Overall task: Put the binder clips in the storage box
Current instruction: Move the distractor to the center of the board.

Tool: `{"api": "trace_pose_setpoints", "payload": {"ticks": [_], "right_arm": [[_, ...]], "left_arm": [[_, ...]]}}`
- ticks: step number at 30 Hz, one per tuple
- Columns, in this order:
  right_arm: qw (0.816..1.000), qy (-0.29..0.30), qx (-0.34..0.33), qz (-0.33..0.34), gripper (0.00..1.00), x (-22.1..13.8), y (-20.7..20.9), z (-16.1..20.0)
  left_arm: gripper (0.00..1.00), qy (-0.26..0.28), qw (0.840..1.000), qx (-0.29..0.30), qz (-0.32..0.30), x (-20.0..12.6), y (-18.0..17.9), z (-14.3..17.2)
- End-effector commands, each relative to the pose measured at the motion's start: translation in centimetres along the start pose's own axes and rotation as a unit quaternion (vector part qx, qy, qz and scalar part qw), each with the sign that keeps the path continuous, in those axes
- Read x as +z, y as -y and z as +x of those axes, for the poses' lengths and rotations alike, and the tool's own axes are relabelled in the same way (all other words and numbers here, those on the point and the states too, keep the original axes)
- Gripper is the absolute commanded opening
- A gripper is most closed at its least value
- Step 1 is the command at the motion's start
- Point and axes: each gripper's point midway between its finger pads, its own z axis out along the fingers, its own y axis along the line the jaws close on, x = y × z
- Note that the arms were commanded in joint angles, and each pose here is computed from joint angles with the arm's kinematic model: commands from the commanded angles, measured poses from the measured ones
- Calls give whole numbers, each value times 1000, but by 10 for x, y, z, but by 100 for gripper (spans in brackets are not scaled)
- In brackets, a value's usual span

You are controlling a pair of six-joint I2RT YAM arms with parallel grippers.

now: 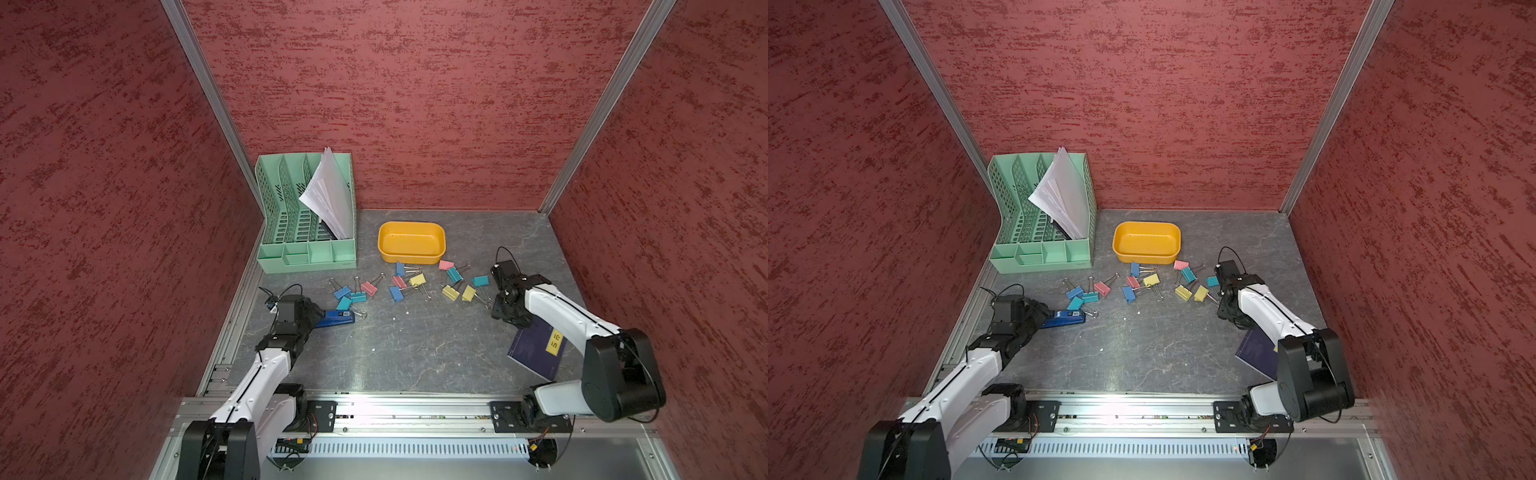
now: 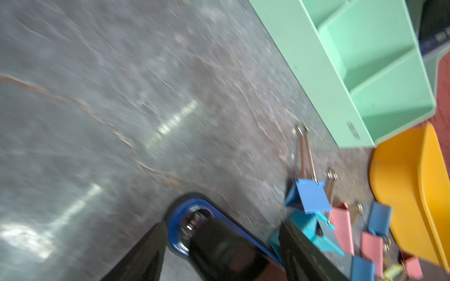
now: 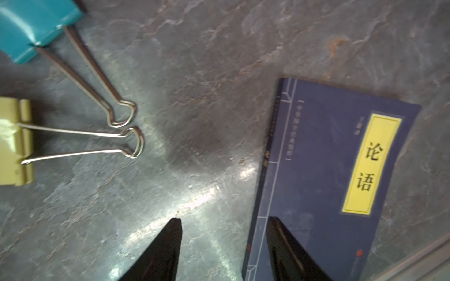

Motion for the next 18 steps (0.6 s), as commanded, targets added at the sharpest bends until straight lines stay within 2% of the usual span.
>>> {"api": "trace_pose_setpoints", "payload": {"ticks": [1,4,7,8,10,13,15,18], "right_arm": [[998,26,-19,-60,61,-21,-30,-10],[996,33,-34,-78,61,-30,-37,-5],[994,28,-48,-98,62,-31,-45,3],[993,24,-53,-103,62,-28,-47,5],[992,15,-60,-111,62,-22,-53,8],[990,2,-67,-124,62,-11,-65,10],[988,-2,-70,-134,62,-7,-72,10],[987,-2,-76,-139,62,-5,-76,8]], "left_arm": [[76,13,1000,-2,14,-2,8,-28],[70,-10,997,40,64,-22,37,-21],[73,-4,988,122,98,-67,66,11],[74,-5,984,136,113,-80,74,19],[74,-38,975,151,157,-95,92,47],[72,-121,958,181,186,-90,117,104],[72,-147,948,202,197,-84,133,136],[58,-156,946,207,194,-67,147,157]]}}
